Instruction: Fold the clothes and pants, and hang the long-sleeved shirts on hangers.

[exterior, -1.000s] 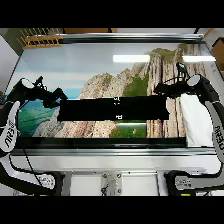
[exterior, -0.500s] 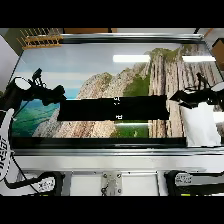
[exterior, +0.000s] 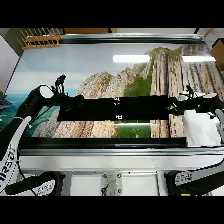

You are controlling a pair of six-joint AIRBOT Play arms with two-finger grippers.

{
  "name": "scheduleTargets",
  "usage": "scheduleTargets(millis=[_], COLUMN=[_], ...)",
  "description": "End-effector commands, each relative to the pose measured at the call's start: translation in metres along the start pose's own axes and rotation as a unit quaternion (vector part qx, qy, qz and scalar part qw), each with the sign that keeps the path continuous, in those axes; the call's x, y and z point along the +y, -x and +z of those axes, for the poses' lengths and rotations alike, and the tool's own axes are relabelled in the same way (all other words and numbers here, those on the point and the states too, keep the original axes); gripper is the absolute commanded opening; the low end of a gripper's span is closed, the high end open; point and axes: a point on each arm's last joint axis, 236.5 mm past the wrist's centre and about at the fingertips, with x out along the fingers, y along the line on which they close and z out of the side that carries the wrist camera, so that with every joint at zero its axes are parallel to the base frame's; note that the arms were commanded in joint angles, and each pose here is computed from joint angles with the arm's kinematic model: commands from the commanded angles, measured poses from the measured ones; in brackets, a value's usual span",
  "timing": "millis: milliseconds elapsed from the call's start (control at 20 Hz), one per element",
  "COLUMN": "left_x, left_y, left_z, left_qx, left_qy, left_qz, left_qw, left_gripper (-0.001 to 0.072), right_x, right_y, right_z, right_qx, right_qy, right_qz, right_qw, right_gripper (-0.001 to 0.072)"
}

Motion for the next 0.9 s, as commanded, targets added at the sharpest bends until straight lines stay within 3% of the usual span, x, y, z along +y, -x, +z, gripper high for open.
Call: scheduleTargets(millis=[0,100,150,200,300,550,850], left_x=[-0.014,-0.018,-0.019,-0.019,-0.026,-0.063,-0.149], left_y=[-0.008,-0.01,-0.01,-0.01,-0.012,-0.054,-0.13], left_z=[-0.004,0.0,0.004,0.008,0.015,0.016,0.013], left_qx=[-0.002,-0.014,-0.022,-0.03,-0.05,-0.018,0.029], left_qy=[-0.01,-0.002,0.007,0.014,0.013,-0.029,-0.118], left_qz=[-0.004,-0.007,-0.008,-0.009,-0.014,-0.021,-0.049], left_qw=[1.0,1.0,1.0,0.999,0.999,0.999,0.991], left_gripper=[0.0005,0.0005,0.0005,0.0005,0.0004,0.0004,0.0004], right_x=[0.02,0.028,0.03,0.031,0.03,0.013,0.09], right_y=[-0.026,-0.034,-0.036,-0.037,-0.034,0.027,0.117], right_z=[-0.01,-0.017,-0.018,-0.017,-0.012,0.01,0.027], right_qx=[0.024,0.036,0.038,0.037,0.025,0.026,0.022], right_qy=[0.015,0.027,0.031,0.032,0.033,0.064,0.146], right_qz=[0.018,0.016,0.016,0.016,0.012,-0.114,-0.191], right_qw=[0.999,0.999,0.999,0.999,0.999,0.991,0.97], right_gripper=[0.0719,0.0706,0.0542,0.0307,0.0012,0.0015,0.0015])
